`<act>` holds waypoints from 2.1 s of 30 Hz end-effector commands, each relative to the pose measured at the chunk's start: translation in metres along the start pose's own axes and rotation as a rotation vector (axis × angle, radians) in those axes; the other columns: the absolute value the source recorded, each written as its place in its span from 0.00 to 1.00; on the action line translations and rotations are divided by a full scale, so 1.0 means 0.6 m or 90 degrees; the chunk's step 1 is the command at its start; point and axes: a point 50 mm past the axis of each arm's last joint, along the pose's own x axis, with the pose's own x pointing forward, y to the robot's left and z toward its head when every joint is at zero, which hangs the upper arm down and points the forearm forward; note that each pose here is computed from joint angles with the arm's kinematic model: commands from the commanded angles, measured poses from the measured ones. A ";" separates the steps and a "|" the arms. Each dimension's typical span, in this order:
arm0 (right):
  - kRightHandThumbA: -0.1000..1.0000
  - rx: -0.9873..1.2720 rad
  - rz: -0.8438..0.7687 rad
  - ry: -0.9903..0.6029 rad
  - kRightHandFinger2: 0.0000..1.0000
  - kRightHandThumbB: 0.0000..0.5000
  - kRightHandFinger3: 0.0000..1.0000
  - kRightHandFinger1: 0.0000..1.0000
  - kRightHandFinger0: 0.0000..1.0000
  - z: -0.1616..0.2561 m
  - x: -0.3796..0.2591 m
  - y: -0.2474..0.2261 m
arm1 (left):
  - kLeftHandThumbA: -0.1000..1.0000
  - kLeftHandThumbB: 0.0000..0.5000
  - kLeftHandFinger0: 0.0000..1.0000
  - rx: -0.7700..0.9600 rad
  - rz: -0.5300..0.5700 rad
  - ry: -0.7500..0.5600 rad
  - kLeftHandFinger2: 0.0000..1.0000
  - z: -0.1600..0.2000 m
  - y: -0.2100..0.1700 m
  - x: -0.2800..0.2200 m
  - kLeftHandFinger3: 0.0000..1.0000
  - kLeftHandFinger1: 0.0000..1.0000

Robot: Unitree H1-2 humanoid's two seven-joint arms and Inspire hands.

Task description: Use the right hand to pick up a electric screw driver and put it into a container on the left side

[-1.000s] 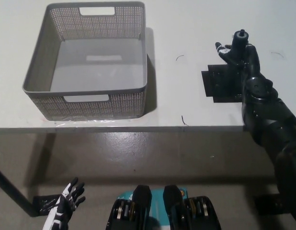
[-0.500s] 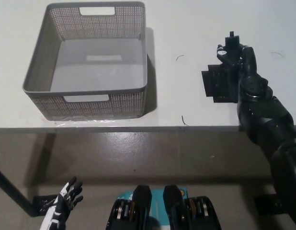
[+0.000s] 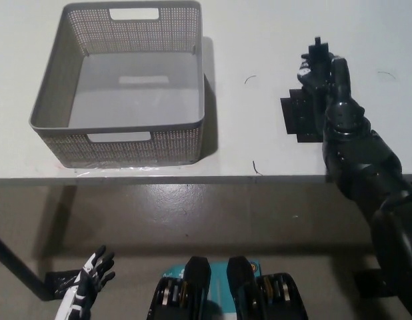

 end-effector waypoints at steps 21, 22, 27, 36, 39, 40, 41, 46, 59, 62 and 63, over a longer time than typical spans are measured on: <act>0.00 0.091 0.053 -0.354 0.59 0.29 0.69 0.17 0.00 0.386 -0.042 0.140 | 1.00 0.37 1.00 0.030 -0.002 -0.018 1.00 0.010 0.011 -0.008 1.00 1.00; 0.00 0.097 0.063 -0.359 0.60 0.29 0.70 0.18 0.00 0.390 -0.049 0.151 | 1.00 0.34 1.00 0.033 -0.006 -0.017 1.00 0.009 0.011 -0.009 1.00 1.00; 0.00 0.110 0.108 -0.360 0.59 0.30 0.60 0.16 0.00 0.410 -0.087 0.217 | 1.00 0.24 1.00 0.035 -0.019 -0.017 1.00 0.011 0.012 -0.008 1.00 1.00; 0.00 0.122 0.178 -0.330 0.68 0.25 0.70 0.20 0.00 0.407 -0.142 0.306 | 1.00 0.34 1.00 0.058 -0.030 -0.020 1.00 0.015 0.011 -0.005 1.00 1.00; 0.00 0.123 0.190 -0.329 0.67 0.26 0.70 0.20 0.00 0.406 -0.153 0.321 | 1.00 0.33 1.00 0.057 -0.040 -0.023 1.00 0.018 0.009 -0.002 1.00 1.00; 0.00 0.121 0.196 -0.328 0.67 0.26 0.70 0.20 0.00 0.405 -0.160 0.330 | 1.00 0.32 1.00 0.057 -0.043 -0.024 1.00 0.020 0.008 -0.002 1.00 1.00; 0.00 0.120 0.205 -0.322 0.66 0.25 0.69 0.20 0.00 0.403 -0.167 0.340 | 1.00 0.31 1.00 0.057 -0.044 -0.024 1.00 0.021 0.007 -0.001 1.00 1.00; 0.00 0.122 0.226 -0.305 0.62 0.23 0.67 0.19 0.00 0.376 -0.175 0.357 | 1.00 0.32 1.00 0.065 -0.052 -0.030 1.00 0.024 0.006 0.002 1.00 1.00; 0.00 0.035 0.230 -0.184 0.81 0.22 0.76 0.32 0.00 0.233 -0.152 0.348 | 1.00 0.28 1.00 0.059 -0.067 -0.041 1.00 0.036 0.010 0.012 1.00 1.00; 0.00 -0.022 0.232 -0.155 0.85 0.21 0.82 0.37 0.00 0.201 -0.150 0.346 | 1.00 0.27 1.00 0.065 -0.070 -0.047 1.00 0.036 0.010 0.013 1.00 1.00; 0.00 -0.028 0.237 -0.149 0.87 0.22 0.86 0.39 0.00 0.194 -0.149 0.345 | 1.00 0.26 1.00 0.062 -0.070 -0.047 1.00 0.037 0.010 0.014 1.00 1.00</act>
